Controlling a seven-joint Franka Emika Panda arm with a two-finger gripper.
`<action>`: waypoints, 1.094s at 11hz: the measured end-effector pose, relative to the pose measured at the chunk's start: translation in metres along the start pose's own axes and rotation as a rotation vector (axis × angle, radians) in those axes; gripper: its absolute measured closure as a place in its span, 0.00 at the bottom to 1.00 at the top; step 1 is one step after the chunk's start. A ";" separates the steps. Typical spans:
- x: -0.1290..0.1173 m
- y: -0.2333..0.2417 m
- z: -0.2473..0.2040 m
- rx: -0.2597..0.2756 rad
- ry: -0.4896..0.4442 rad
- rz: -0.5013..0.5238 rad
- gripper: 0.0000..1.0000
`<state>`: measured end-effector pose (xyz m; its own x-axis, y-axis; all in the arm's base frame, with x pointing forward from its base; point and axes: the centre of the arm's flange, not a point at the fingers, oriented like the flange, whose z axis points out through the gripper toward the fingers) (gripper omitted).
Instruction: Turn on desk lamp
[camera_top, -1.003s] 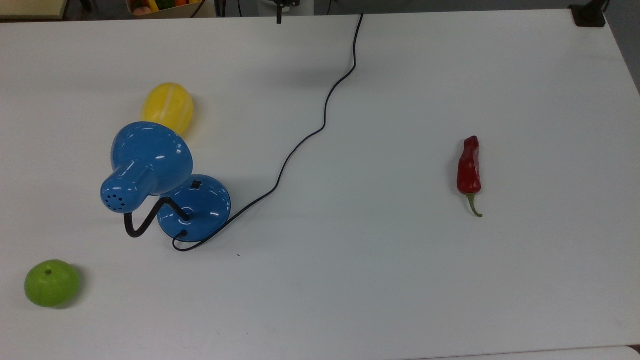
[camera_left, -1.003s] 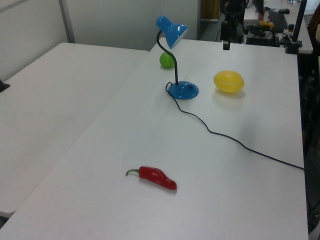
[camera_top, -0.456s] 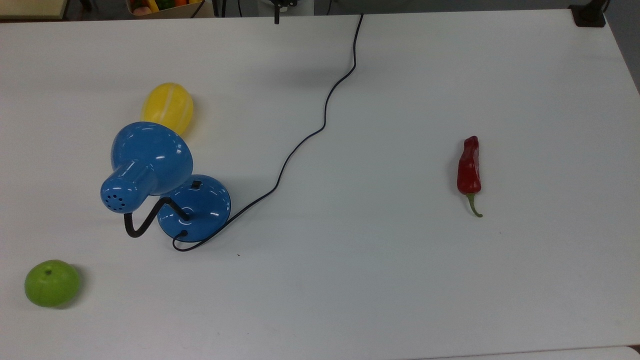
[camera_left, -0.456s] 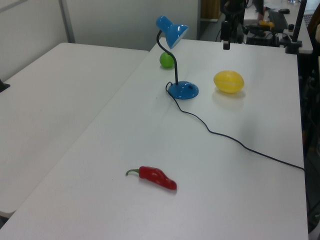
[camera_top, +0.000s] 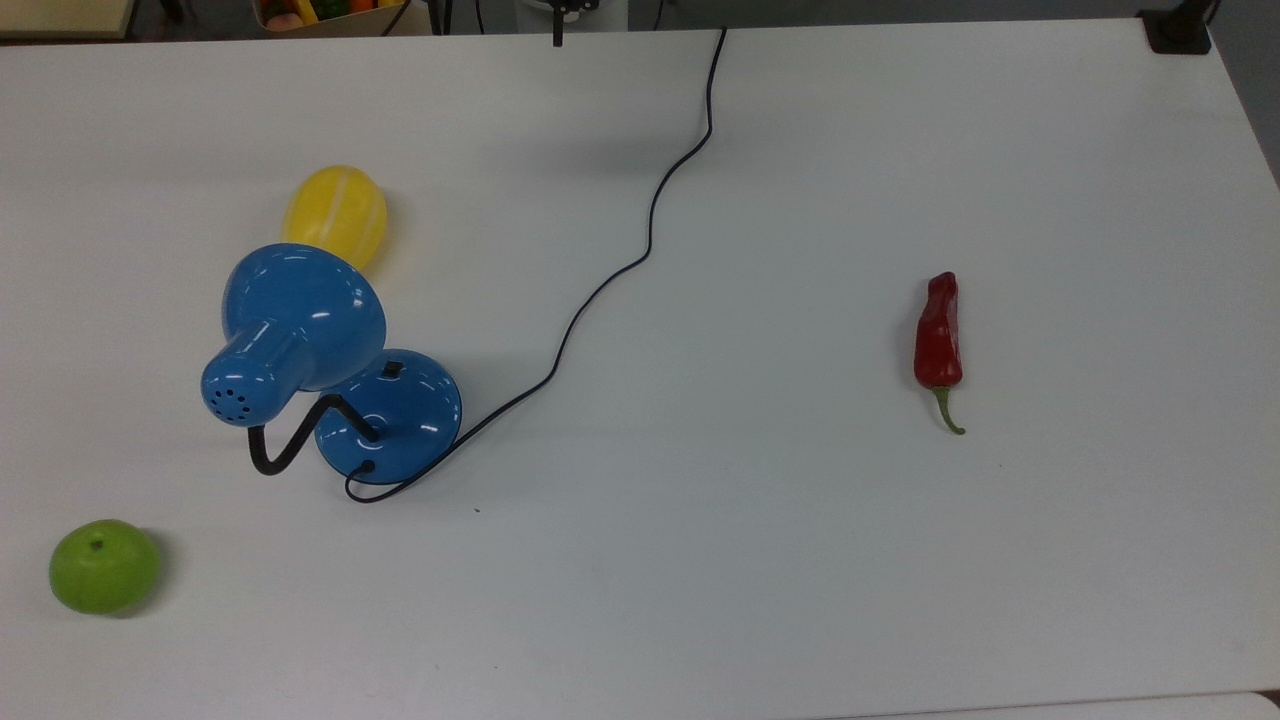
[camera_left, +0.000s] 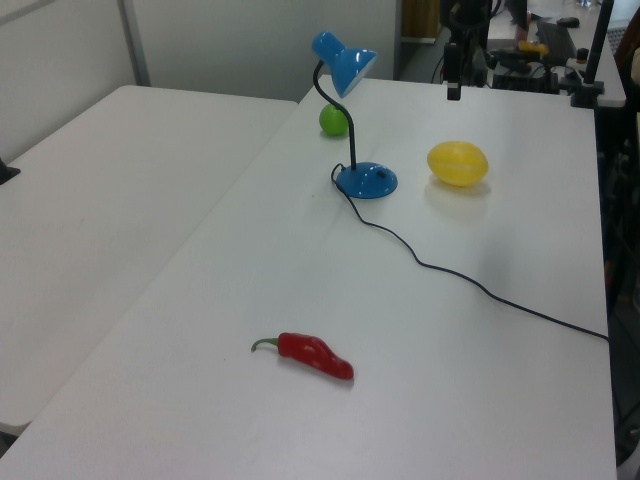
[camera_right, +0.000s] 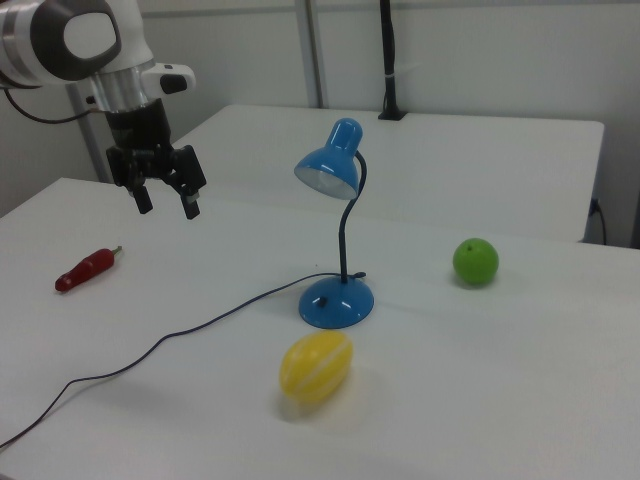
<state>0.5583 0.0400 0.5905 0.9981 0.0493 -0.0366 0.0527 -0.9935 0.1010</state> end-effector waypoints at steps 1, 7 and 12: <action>0.000 0.000 0.000 0.000 0.000 0.000 0.00; 0.001 0.000 0.002 0.000 -0.003 -0.040 0.12; 0.001 0.000 0.002 0.000 -0.004 -0.088 0.93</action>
<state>0.5592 0.0397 0.5882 0.9894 0.1363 -0.0496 0.1406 -0.9853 0.0972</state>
